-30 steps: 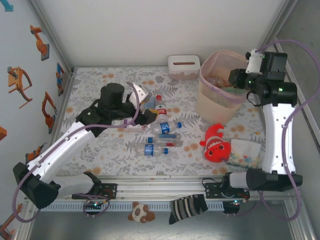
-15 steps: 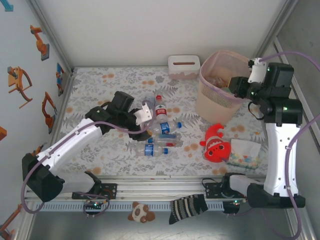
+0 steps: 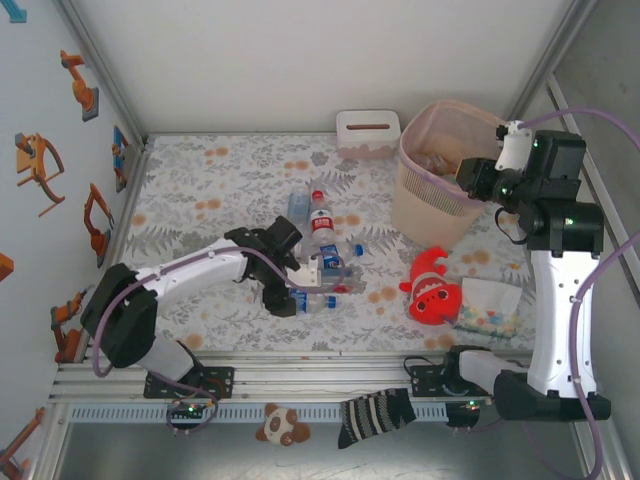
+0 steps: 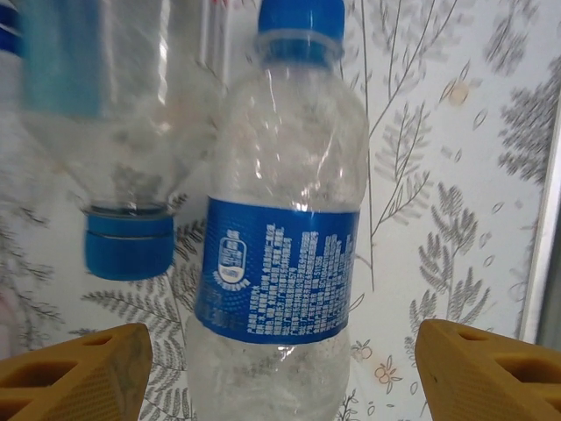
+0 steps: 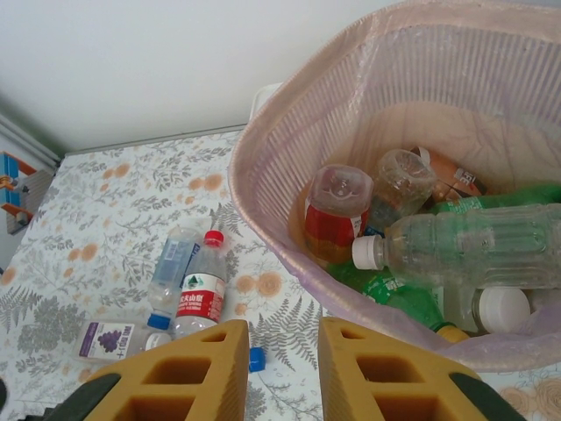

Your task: Put the plastic bottles in the bin

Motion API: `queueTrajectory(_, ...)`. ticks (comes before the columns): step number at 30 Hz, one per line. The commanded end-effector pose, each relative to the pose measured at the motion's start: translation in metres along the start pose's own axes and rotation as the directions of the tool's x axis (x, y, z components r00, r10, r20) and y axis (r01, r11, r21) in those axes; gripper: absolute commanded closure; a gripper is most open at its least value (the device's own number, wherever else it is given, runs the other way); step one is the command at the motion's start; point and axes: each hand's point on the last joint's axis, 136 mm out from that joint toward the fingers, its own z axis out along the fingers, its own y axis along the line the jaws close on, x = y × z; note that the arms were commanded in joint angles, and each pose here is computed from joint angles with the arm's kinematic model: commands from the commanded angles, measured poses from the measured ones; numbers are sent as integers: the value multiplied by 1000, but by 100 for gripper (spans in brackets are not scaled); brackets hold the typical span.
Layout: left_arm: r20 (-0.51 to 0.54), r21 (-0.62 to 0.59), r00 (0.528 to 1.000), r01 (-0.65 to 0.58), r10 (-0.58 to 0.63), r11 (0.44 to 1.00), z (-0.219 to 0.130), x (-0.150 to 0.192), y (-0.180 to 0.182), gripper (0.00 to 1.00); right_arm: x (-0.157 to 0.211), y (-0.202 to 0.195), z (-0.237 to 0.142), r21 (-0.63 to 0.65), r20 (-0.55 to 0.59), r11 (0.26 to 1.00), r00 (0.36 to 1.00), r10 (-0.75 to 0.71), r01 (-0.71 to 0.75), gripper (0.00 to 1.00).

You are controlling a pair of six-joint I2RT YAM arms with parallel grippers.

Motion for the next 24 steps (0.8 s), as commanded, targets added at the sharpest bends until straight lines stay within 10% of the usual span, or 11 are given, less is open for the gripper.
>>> queueTrajectory(1, -81, -30, 995, -61, 59, 998, 11, 12, 2, 21, -5, 6, -5, -20, 27, 1000, 1000, -7, 7, 73)
queueTrajectory(24, -224, 29, 970, -92, 96, 995, 51, 23, -6, 33, -6, 10, -7, -37, 34, 999, 999, -9, 11, 73)
